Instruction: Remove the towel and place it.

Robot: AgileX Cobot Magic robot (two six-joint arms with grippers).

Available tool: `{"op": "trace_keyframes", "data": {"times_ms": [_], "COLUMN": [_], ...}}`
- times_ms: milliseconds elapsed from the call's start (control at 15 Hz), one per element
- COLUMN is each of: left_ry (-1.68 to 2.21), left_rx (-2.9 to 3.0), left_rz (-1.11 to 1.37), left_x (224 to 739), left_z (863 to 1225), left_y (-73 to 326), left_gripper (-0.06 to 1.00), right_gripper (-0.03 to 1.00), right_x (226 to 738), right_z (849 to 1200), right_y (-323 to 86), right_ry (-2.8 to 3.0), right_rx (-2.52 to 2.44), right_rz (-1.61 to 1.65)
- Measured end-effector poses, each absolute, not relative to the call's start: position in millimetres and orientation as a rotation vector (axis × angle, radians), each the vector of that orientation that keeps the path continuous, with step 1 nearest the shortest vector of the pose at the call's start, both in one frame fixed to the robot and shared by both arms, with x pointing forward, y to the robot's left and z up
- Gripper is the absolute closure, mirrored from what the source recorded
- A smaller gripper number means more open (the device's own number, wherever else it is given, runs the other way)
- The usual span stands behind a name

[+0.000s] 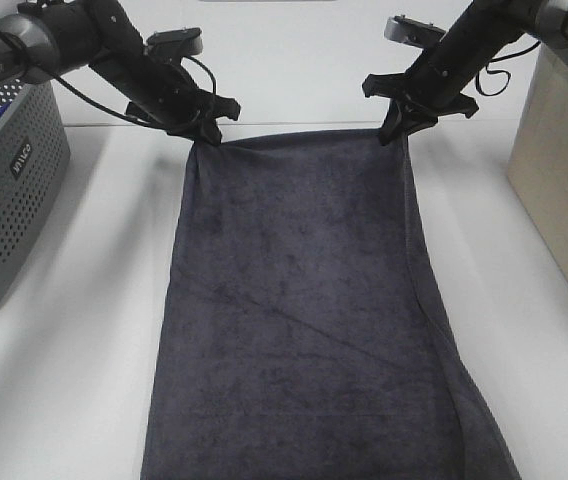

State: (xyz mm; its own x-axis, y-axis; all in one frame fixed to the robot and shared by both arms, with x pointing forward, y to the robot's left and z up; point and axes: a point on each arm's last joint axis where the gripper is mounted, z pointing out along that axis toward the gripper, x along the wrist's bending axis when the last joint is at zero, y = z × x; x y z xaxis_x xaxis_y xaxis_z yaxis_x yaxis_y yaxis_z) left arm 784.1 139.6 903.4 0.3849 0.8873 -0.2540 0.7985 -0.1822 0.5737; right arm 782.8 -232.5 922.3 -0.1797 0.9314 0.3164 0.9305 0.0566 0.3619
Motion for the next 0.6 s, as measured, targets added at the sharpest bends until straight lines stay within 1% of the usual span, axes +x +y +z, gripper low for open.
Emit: {"op": "trace_keyframes", "data": {"times_ms": [600], "left_ry": [1.320], "left_rx": [1.898], "left_rz": [0.513], "left_x": [805], "left_z": [921], "left_y": [146], "left_gripper": [0.92], "right_gripper": [0.91], "right_x": [805], "right_z": [936], "right_y": [-230], "right_ry": [2.115], "right_rx": [1.747], "right_rz": [1.033]}}
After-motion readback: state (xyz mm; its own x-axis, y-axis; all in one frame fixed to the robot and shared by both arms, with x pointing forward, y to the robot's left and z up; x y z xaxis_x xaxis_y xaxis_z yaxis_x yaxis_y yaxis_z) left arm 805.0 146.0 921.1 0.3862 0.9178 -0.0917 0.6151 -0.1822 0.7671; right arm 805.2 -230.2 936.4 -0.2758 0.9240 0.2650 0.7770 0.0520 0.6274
